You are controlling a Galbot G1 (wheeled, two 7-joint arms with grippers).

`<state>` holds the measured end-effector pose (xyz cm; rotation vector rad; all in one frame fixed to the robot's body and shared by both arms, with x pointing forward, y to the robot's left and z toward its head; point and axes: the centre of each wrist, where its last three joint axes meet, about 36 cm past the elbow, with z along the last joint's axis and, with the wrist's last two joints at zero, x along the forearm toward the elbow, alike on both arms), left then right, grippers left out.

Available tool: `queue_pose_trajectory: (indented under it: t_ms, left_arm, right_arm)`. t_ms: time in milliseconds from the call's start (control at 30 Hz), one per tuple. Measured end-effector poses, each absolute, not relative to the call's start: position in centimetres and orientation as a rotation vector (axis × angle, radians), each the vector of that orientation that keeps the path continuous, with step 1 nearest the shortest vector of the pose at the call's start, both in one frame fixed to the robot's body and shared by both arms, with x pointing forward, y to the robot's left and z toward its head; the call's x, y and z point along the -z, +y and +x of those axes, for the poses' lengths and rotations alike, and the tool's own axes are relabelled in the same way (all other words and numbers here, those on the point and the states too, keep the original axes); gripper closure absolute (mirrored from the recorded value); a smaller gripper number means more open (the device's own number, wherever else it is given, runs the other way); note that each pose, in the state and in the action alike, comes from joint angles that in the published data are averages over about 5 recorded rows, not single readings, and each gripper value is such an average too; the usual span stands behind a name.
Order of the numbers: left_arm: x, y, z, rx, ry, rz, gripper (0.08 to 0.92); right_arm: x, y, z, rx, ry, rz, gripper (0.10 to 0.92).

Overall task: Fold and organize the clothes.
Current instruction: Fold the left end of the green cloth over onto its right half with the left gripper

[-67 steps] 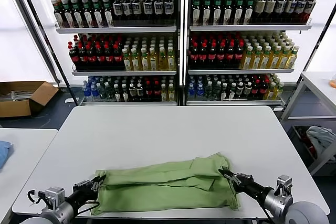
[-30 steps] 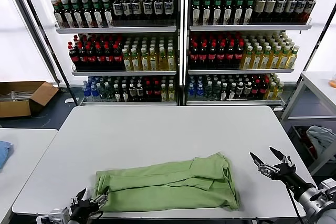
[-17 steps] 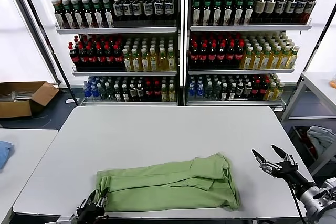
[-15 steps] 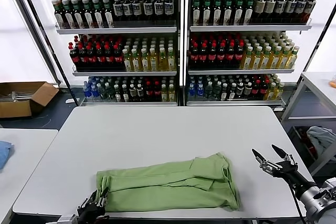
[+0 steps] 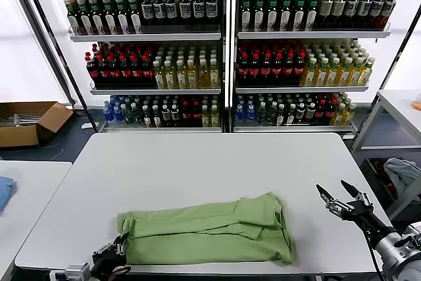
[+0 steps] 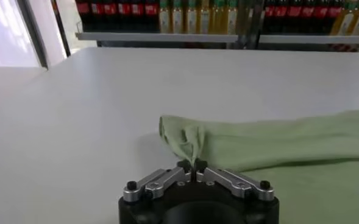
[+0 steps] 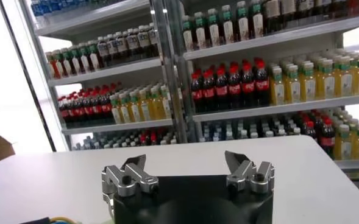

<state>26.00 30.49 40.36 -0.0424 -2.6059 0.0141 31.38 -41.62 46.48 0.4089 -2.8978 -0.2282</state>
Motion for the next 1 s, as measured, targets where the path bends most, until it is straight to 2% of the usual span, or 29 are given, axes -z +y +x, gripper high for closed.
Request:
queue_pose_trajectory:
  t_ms: [300,667,833,1000]
  left_arm:
    - [-42.5,36.0,28.4,0.026,-2.666,0.031,0.906]
    - [-46.5,46.7,31.9,0.133,-2.737,0.236,0.906]
    - [-48.3,48.2,32.6,0.146,-2.766,0.258,0.906]
    - [-49.6,46.9,32.6,0.131,-2.808,0.214,0.906]
  right_arm:
    - [-46.6,-41.8,31.8,0.239,-2.901,0.413,0.200]
    - [-46.9,-41.4,32.1,0.244,-2.907,0.422,0.200]
    - [-47.0,-41.1,31.9,0.250,-2.910,0.419,0.200]
    - [-47.1,-41.0,31.6,0.250,-2.913,0.414,0.200]
